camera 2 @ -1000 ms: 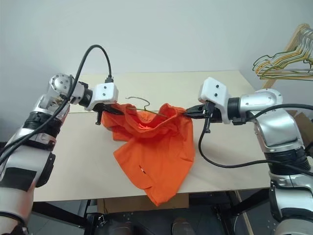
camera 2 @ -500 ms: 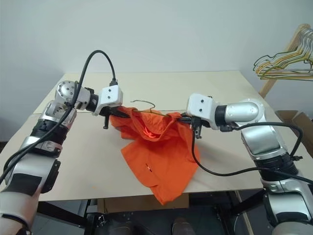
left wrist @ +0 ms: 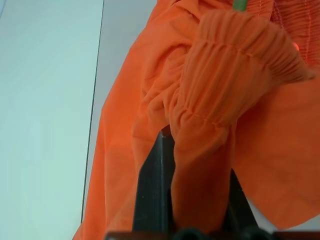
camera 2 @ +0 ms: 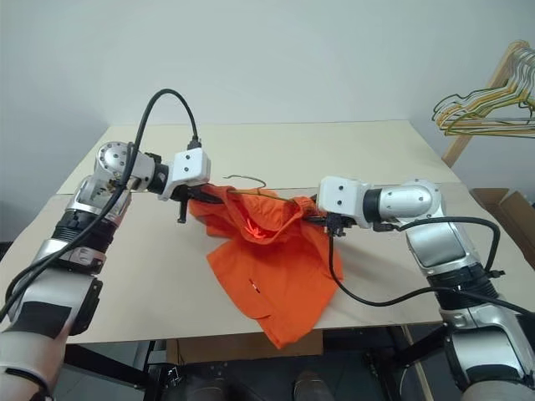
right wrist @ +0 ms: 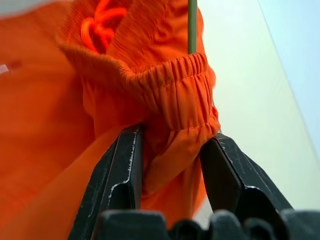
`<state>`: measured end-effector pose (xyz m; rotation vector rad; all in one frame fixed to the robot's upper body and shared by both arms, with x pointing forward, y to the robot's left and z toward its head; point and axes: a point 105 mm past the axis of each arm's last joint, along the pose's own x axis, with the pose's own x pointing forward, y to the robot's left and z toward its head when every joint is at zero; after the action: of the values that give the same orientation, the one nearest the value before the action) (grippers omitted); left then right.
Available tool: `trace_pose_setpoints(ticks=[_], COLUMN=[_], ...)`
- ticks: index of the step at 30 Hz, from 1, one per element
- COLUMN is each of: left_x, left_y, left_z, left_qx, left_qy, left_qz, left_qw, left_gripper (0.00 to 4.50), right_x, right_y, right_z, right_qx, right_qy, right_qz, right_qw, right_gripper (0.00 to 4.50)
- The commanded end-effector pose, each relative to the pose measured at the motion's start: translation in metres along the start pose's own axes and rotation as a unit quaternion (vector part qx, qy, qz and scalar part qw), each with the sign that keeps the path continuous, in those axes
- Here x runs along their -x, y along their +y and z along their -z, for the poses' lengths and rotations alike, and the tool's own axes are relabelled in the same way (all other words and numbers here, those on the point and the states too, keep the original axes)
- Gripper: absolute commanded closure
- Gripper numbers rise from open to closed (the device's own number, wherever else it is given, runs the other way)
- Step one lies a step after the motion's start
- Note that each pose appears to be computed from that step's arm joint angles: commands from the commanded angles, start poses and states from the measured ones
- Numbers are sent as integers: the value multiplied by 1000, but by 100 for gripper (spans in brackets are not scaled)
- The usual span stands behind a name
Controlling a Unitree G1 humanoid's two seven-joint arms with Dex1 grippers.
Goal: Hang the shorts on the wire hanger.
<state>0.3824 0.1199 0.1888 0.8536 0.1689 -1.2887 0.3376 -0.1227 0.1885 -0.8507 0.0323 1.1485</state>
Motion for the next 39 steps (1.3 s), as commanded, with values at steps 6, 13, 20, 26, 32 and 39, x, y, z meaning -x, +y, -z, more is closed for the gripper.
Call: trace_pose_setpoints(ticks=[6,13,20,26,32,39], left_x=[7,10,13,24,47,62], left_y=[2,2,6,8,23,45], left_z=[-15,-13,-19,-10,3,-8], left_qx=[-25,-18,4,-2,7,34], left_qy=[-28,-31,-80,-72,-55,-114], left_qz=[-7,-10,-7,-14,-69,-159], left_qw=[999,999,997,997,996,980], left_gripper=[450,450,450,282,87,5], right_x=[0,6,4,16,49,74], right_y=[-12,-8,-6,-12,-22,-29], right_z=[-6,-5,0,2,8,17], right_qx=[-49,-114,-123,-147,-177,-220], right_qy=[0,-11,-2,0,4,24], right_qz=[17,-4,1,12,41,81], right_qw=[999,993,992,989,983,972], right_gripper=[246,367,447,450,450,450])
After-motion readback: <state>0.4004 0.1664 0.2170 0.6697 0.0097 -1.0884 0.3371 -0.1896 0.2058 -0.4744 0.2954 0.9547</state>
